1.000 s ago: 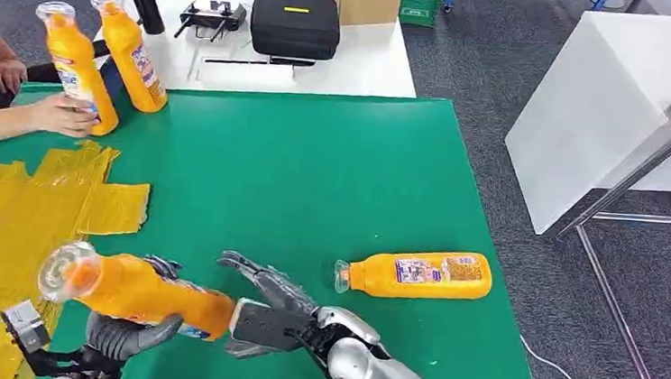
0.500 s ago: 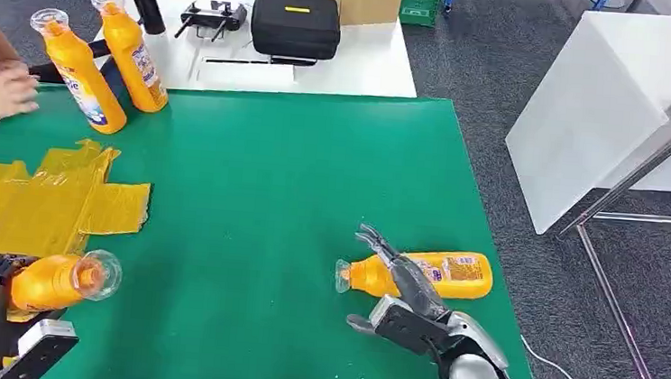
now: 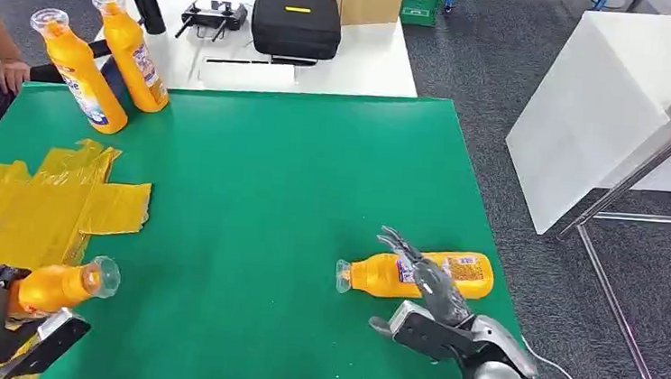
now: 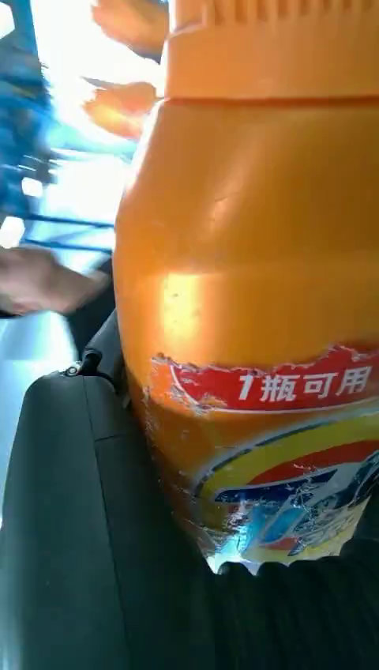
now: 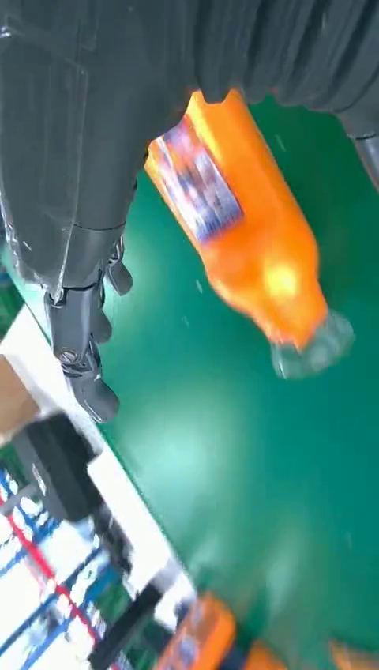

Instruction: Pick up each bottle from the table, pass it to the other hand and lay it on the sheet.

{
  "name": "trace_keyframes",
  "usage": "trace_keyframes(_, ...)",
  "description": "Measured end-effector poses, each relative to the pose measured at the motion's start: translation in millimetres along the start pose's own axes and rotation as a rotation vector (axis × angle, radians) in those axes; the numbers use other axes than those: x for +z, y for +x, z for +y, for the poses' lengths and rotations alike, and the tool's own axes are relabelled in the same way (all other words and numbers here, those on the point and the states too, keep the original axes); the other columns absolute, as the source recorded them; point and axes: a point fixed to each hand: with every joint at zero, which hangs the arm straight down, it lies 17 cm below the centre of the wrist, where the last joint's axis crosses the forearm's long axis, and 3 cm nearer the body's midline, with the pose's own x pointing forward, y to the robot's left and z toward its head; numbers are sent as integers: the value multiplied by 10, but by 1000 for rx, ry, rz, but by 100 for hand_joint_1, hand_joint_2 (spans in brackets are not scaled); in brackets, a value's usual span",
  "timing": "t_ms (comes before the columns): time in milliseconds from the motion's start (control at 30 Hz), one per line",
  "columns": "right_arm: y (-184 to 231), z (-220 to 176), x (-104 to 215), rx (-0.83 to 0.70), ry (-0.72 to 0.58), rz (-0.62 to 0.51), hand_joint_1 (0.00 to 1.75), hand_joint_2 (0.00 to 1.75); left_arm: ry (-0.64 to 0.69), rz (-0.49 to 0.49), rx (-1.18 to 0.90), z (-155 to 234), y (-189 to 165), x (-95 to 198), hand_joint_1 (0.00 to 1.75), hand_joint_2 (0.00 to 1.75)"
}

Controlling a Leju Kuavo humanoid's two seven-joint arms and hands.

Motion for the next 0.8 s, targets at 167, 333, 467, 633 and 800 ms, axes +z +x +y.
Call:
trace_keyframes(167, -230, -160, 93, 89, 41, 72, 0, 175, -162, 20, -23, -567, -166, 89, 175, 175)
trace_keyframes(333, -353, -344, 45, 141, 51, 114, 0, 175, -235, 3, -76, -857, -130, -9, 0, 175)
trace_keyframes(467, -480, -463, 70, 170, 52, 151, 0, 175, -248, -11, -97, -947, -81, -76, 0, 175)
trace_keyframes(633, -730, -631, 241, 213, 85, 228, 0, 175, -251, -25, -100, -976, -83, -107, 0, 175)
trace_keyframes(800, -945, -718, 361, 247, 124, 302, 0, 175, -241, -44, -67, -964, -50, -142, 0, 175)
